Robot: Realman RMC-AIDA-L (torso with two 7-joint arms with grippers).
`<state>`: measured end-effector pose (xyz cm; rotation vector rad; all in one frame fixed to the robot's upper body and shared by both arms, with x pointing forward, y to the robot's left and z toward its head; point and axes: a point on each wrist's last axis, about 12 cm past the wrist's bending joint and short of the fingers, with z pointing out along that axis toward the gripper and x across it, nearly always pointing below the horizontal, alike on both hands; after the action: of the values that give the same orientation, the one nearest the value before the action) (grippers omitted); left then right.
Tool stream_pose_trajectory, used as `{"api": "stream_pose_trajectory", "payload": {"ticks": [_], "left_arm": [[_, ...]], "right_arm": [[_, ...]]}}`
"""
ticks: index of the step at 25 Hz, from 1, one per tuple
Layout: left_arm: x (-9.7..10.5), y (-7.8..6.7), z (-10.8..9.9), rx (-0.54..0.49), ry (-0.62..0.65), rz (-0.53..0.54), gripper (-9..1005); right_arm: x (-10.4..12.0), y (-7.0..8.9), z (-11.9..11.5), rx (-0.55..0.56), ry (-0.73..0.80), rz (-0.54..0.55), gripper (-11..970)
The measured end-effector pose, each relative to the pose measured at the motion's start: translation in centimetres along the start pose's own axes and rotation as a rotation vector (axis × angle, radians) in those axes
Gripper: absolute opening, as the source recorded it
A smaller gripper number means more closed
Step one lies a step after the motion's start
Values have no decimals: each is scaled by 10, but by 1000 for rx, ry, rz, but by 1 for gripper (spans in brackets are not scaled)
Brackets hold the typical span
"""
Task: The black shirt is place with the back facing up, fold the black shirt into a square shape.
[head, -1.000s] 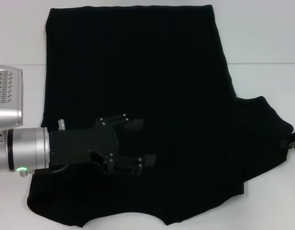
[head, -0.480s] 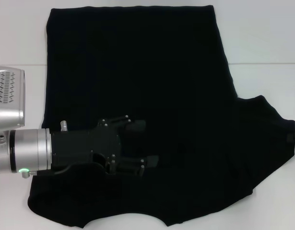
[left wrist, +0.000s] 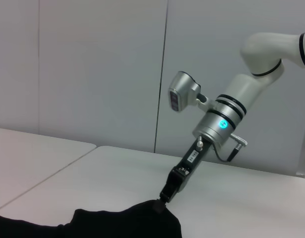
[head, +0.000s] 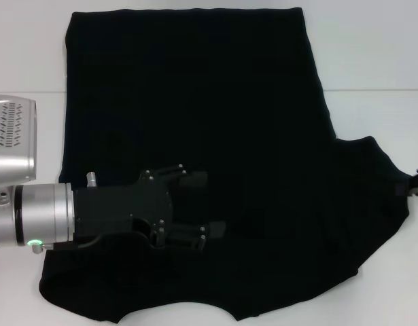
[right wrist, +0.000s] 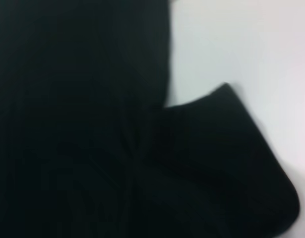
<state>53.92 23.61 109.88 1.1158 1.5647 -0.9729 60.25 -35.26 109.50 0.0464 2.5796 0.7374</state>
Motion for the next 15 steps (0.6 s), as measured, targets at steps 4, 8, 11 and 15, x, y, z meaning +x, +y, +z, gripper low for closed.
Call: {"api": "stream_pose_trajectory", "payload": {"ticks": [4,8,11,15], "left_arm": [[0,0,0,0,0,-1,937],[0,0,0,-1,0,-7,937],[0,1,0,-5,1,-11,937],[0,1,0,-9,2,-12,936]], "right_arm": [[-10,18,6,-33,3,-46,66],[-21,37,13,-52,13,-97,70],[-26,49,18,-62,27,-128,74],[-31,62,23,-80,34,-155,78]]}}
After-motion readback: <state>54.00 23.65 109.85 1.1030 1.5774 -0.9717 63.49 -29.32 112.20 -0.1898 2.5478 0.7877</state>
